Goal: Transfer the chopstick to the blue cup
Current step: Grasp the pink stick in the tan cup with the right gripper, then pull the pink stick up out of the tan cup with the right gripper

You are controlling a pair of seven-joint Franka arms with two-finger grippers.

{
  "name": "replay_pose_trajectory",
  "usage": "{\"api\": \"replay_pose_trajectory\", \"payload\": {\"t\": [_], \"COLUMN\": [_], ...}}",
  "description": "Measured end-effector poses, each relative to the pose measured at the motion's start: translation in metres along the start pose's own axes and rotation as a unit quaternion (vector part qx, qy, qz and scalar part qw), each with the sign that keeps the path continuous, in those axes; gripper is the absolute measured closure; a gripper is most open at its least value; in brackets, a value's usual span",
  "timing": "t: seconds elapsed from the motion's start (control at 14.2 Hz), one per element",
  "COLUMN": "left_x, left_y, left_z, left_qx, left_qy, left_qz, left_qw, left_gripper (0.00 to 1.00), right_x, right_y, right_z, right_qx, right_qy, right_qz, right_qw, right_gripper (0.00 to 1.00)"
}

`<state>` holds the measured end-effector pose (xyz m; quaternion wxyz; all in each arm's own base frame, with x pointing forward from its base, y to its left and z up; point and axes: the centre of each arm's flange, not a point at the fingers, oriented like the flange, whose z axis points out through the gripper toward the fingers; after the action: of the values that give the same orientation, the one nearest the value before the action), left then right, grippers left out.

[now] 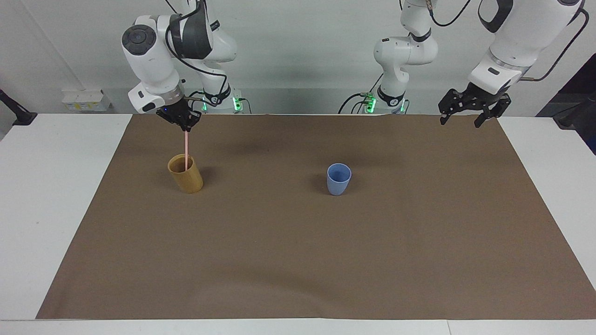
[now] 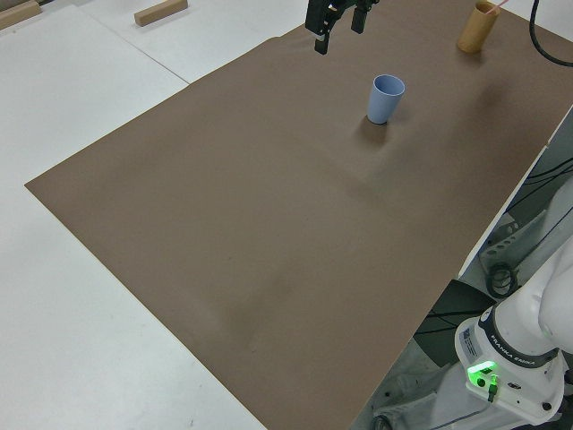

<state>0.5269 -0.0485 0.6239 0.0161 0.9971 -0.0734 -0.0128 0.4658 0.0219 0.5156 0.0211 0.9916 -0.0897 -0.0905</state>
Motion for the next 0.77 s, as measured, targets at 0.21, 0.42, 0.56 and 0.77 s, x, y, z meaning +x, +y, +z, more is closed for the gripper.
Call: {"api": "replay_pose_trajectory", "payload": {"t": [0.21,0.42,0.56,0.77], "left_x": [0.000,0.000,0.000,0.000], "left_y": [0.000,0.000,0.000,0.000], "left_z": [0.000,0.000,0.000,0.000], "left_qx": [0.000,0.000,0.000,0.000], "left_qy": [0.000,0.000,0.000,0.000], "left_qz": [0.000,0.000,0.000,0.000], "left_qw": [1.000,1.000,1.000,1.000], "left_gripper": [0.00,0.00,0.00,0.00], "right_x": [-0.009,-0.014,-0.016,-0.026], "right_y": [0.000,0.002,0.004,0.006], "right_z": [-0.035,-0.050,-0.059,-0.090], "right_qx": [0.019,0.021,0.024,0.051], "right_qy": [-0.012,-0.019,-0.019,-0.023], "right_qz": [0.002,0.003,0.004,0.004], "right_qw": [1.000,1.000,1.000,0.998], "right_gripper": [0.92,0.92,0.92,0.92]}}
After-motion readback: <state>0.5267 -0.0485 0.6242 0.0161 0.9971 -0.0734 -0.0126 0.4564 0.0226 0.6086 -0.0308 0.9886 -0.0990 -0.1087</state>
